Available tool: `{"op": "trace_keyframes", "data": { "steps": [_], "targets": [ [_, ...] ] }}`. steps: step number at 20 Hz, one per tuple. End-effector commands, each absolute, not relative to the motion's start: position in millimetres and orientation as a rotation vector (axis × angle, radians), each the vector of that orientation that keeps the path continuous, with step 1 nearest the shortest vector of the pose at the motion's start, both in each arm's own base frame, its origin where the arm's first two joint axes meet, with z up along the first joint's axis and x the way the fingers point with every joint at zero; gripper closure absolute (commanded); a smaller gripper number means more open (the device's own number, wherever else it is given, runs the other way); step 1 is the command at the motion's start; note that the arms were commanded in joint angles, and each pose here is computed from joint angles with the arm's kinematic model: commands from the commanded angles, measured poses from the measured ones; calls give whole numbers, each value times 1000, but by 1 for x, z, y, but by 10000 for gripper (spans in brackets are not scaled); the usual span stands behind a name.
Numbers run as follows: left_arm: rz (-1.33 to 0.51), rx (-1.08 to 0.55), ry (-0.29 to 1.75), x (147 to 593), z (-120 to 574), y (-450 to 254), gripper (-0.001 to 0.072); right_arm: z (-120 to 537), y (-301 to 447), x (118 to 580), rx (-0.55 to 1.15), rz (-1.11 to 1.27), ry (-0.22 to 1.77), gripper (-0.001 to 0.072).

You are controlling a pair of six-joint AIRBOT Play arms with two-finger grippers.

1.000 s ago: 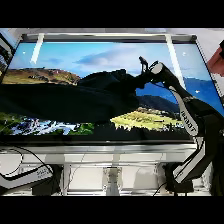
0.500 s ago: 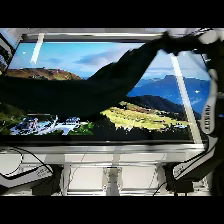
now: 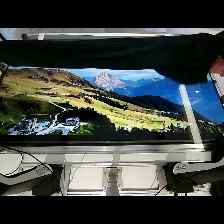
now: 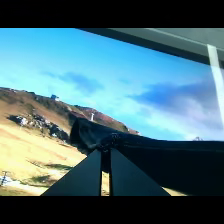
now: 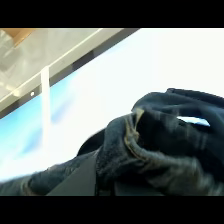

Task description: Fold the clothes and pants, and hang the long-sleeved shirts on hangers.

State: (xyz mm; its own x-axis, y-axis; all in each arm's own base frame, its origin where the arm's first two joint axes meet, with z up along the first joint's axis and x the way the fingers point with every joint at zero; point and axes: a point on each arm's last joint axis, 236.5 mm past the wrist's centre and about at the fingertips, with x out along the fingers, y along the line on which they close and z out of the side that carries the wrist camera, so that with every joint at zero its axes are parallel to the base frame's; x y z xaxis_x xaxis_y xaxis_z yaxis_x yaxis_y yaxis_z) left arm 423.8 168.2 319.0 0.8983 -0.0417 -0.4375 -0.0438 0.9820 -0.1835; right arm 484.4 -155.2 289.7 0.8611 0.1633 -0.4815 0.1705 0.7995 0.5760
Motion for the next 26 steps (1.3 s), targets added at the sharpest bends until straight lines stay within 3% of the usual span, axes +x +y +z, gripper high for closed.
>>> {"op": "trace_keyframes", "data": {
  "steps": [1,5,13,17,21,26],
  "targets": [
    [52,-170,472,420,314,183,685,288,-182,453,646,-69,577,691],
    [28,-203,567,417,288,181,685,253,-180,442,654,-77,701,691],
    [-43,-500,859,426,195,167,685,233,-160,462,692,-39,752,691],
    [-107,-586,646,489,221,145,686,239,-119,517,796,106,655,692],
    [-162,-436,609,500,226,132,686,248,-110,523,790,179,623,692],
    [-153,-287,929,442,167,147,686,176,-169,450,568,-83,966,691]
  ]
}}
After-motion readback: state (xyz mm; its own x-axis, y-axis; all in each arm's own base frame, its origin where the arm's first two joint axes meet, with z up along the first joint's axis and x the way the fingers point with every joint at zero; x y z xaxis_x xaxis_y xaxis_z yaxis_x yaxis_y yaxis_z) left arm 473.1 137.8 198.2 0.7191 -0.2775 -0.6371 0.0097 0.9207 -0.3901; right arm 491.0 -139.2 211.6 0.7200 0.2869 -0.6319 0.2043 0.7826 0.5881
